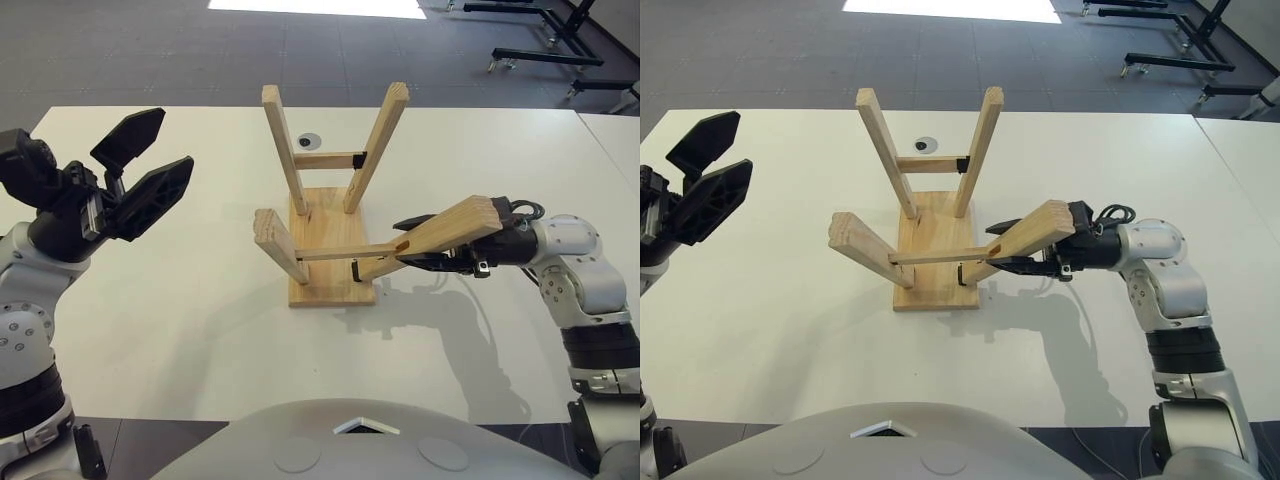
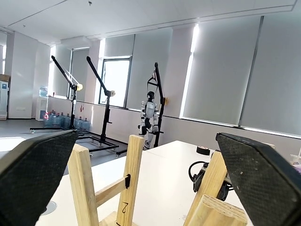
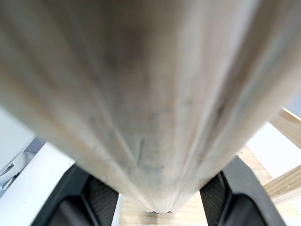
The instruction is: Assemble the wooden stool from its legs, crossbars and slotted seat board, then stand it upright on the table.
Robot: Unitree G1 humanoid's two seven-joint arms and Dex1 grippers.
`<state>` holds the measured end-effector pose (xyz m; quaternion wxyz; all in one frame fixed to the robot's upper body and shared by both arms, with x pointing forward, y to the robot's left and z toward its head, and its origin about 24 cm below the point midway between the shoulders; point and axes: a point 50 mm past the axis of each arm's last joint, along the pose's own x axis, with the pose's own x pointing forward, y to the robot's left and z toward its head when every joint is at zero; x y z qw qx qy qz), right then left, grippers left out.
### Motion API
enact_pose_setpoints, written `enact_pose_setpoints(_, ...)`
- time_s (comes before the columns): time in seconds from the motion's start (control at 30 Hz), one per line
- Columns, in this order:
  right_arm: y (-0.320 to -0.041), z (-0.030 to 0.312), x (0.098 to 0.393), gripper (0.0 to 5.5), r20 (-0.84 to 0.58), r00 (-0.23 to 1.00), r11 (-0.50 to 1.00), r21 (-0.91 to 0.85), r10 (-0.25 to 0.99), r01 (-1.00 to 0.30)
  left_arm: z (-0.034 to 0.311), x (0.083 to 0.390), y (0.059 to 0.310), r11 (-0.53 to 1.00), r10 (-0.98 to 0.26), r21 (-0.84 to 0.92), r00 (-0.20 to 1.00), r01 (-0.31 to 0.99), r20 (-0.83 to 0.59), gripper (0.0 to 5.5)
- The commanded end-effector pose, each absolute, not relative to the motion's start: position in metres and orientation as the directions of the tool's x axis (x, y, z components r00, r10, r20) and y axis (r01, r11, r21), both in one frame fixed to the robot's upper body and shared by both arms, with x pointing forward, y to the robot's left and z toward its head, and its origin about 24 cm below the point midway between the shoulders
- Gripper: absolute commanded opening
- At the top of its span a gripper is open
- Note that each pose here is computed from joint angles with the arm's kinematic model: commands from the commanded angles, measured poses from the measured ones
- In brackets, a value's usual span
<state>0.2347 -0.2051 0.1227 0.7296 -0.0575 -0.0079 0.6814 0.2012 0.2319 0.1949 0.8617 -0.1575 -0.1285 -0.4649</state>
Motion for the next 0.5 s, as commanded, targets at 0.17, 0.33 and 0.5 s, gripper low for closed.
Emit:
enact_pose_setpoints(0.17, -0.201, 0.117, 0.238, 2.05, -0.132, 0.044, 0.038, -0.042, 0.99, -0.998, 0.194, 0.203, 0.228, 0.512, -0.775, -0.141, 0.526, 0.847, 0.35, 5.4)
enact_pose_setpoints(0.33, -0.197, 0.117, 0.24, 2.05, -0.136, 0.015, 0.013, -0.015, 0.991, -1.0, 0.192, 0.204, 0.226, 0.505, -0.78, -0.143, 0.521, 0.851, 0.346, 5.4)
enact_pose_setpoints(0.5, -0.193, 0.118, 0.243, 2.05, -0.144, -0.005, -0.009, -0.024, 0.99, -1.0, 0.191, 0.205, 0.223, 0.503, -0.78, -0.147, 0.52, 0.852, 0.347, 5.4)
